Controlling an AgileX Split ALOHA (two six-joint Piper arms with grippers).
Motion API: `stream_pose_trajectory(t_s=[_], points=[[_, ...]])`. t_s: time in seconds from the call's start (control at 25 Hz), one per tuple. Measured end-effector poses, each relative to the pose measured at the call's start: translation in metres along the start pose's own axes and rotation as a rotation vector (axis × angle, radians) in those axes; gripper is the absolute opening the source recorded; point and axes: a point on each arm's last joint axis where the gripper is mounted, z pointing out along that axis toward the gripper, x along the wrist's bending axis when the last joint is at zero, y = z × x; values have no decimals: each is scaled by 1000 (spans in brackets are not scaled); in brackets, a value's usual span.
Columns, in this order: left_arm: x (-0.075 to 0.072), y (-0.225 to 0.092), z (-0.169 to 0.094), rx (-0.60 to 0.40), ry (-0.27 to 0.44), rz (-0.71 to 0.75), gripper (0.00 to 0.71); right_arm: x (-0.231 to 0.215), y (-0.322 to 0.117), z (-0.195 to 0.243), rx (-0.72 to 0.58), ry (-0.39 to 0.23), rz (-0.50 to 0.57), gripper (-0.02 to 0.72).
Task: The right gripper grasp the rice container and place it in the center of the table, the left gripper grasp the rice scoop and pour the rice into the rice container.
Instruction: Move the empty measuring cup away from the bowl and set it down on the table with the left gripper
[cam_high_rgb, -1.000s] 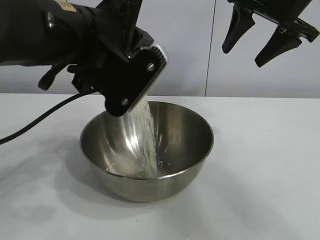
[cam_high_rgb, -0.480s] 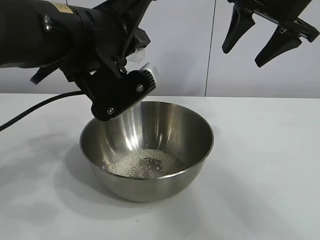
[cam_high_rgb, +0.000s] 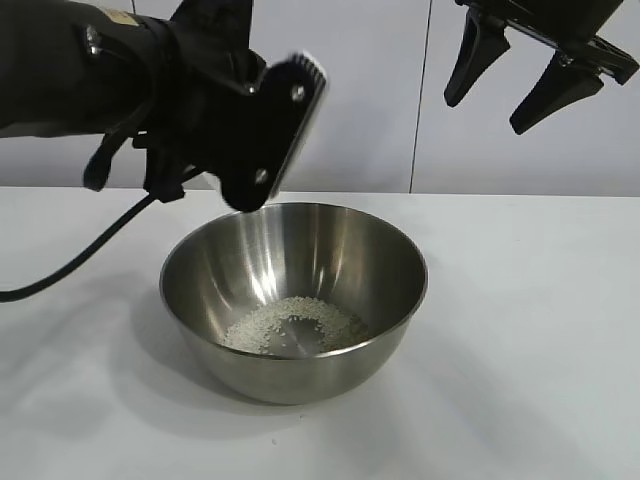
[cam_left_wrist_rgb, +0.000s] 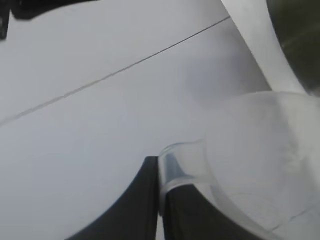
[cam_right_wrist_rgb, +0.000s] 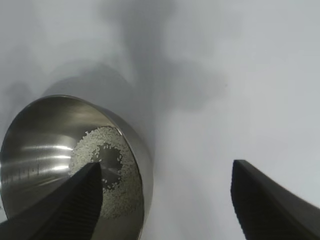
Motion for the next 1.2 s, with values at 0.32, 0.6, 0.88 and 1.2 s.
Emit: stream_pose_trajectory(t_s=[0.32,0.6,0.88,1.2], points=[[24,-51,8,109,14,-604,3,0,0,0,0,0,0,496],[59,-122,-5,168,-44,-1243,3,0,0,0,-2,0,0,496],[44,-156,-3,299,-160,-1753,3,0,1,0,-7,-1,0,496],[-4,-161,26,444,-259,-1877,3,0,1,0,-7,-1,0,496]])
